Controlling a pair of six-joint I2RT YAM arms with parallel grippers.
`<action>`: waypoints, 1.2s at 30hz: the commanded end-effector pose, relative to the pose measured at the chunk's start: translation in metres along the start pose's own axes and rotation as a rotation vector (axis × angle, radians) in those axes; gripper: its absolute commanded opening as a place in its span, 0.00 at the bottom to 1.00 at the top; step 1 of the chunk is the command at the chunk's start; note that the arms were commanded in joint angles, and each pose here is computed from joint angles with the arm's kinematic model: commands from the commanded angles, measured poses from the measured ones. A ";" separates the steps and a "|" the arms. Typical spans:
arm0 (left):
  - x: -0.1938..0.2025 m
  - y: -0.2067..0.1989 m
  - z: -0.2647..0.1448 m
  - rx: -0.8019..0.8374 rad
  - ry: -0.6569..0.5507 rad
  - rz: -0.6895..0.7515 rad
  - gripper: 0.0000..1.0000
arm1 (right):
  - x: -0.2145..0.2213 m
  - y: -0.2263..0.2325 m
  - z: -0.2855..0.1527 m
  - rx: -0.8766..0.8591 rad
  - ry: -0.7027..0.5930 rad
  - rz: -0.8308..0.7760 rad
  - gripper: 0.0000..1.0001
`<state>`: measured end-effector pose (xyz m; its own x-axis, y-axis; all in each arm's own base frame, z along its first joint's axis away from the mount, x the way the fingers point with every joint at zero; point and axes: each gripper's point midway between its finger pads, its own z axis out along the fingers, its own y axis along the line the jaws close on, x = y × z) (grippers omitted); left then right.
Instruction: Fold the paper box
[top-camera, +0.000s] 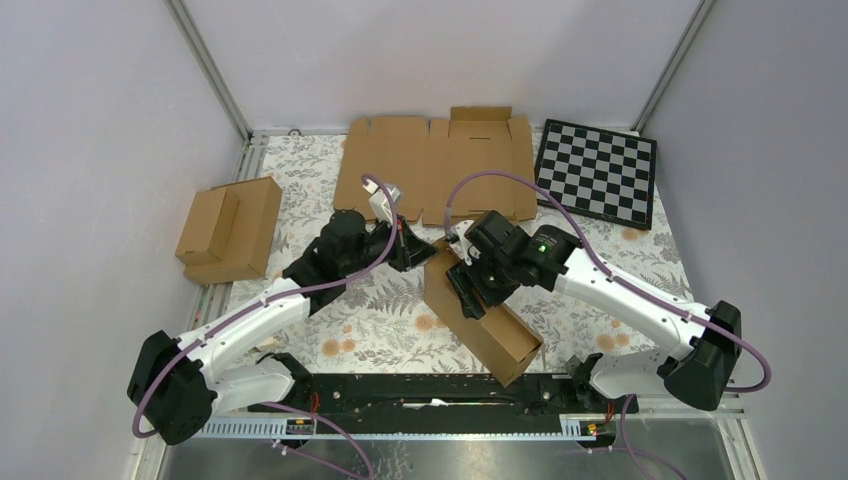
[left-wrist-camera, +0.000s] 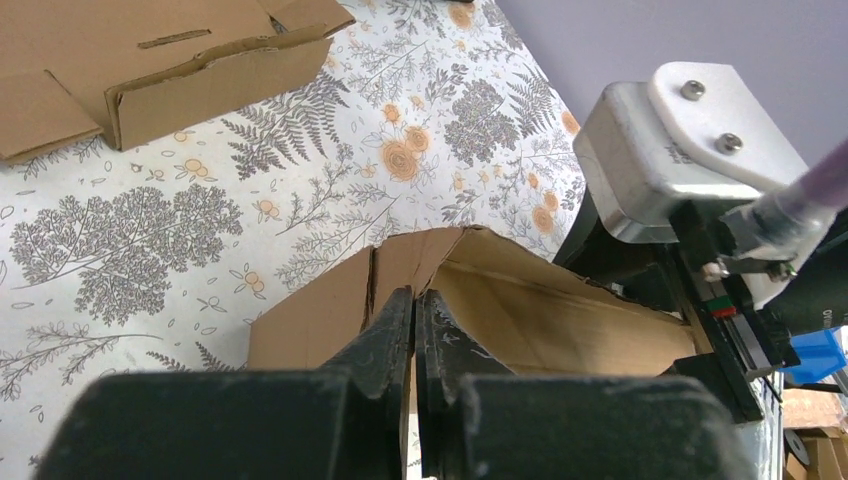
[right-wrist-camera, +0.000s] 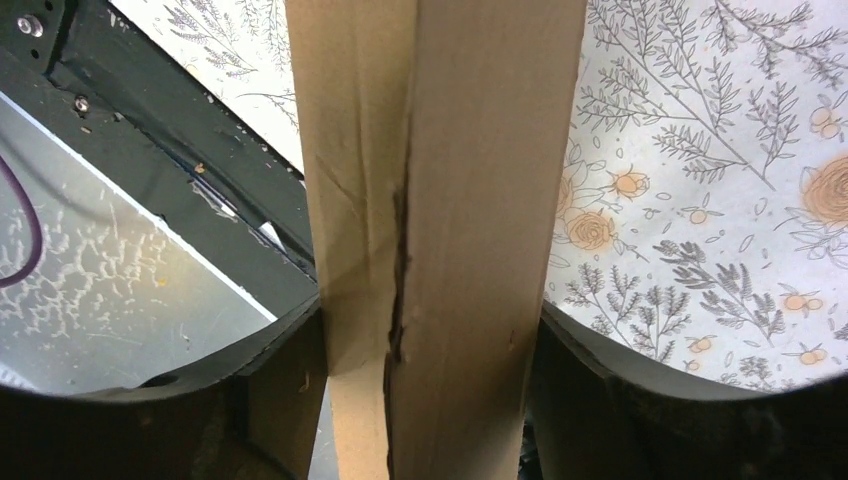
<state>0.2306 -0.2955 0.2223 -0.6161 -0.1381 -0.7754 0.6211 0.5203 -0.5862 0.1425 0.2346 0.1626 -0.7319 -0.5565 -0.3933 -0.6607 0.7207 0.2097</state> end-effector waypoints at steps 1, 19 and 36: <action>0.000 -0.009 -0.006 -0.006 0.058 -0.053 0.04 | -0.014 -0.006 0.001 0.039 -0.086 -0.023 0.66; 0.002 0.006 -0.012 -0.029 0.096 -0.047 0.00 | -0.014 0.007 0.008 -0.041 -0.081 -0.048 0.58; 0.039 0.028 -0.014 -0.099 0.048 -0.038 0.00 | -0.031 -0.004 -0.030 0.057 -0.182 0.031 1.00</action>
<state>0.2243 -0.2817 0.2053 -0.6371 -0.1462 -0.7568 0.5875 0.5434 -0.5996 0.1510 0.2414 0.1657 -0.7124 -0.5318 -0.4580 -0.6658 0.7184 0.2015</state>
